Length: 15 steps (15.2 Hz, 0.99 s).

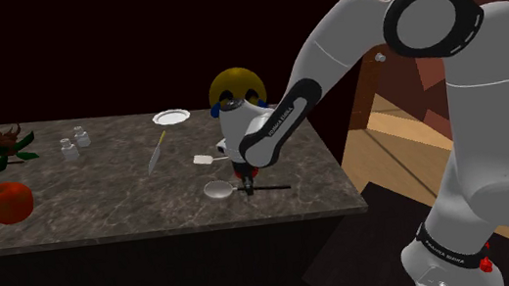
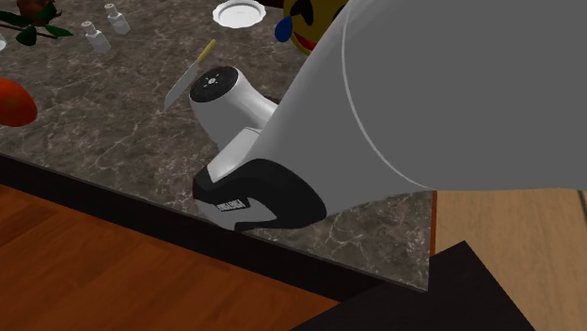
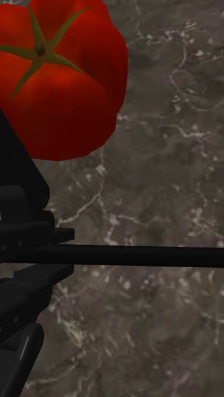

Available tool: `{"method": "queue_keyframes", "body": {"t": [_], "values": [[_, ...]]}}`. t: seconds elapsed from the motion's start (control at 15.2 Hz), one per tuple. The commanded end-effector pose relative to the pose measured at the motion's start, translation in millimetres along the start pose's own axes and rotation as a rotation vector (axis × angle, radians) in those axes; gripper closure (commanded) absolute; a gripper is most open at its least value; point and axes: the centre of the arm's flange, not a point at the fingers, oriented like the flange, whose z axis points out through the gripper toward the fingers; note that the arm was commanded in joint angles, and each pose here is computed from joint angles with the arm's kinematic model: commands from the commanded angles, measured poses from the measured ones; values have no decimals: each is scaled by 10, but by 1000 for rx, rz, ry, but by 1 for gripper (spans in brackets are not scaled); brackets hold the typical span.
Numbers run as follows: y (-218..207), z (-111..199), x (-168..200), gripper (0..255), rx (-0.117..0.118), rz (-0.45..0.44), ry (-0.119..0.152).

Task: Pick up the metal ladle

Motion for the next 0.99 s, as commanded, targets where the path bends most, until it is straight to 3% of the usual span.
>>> {"method": "queue_keyframes", "body": {"t": [0.0, 0.92], "values": [[8, -93, -26, 255, 0, 1, -1], [69, -728, -96, 255, 0, 1, -1]]}}
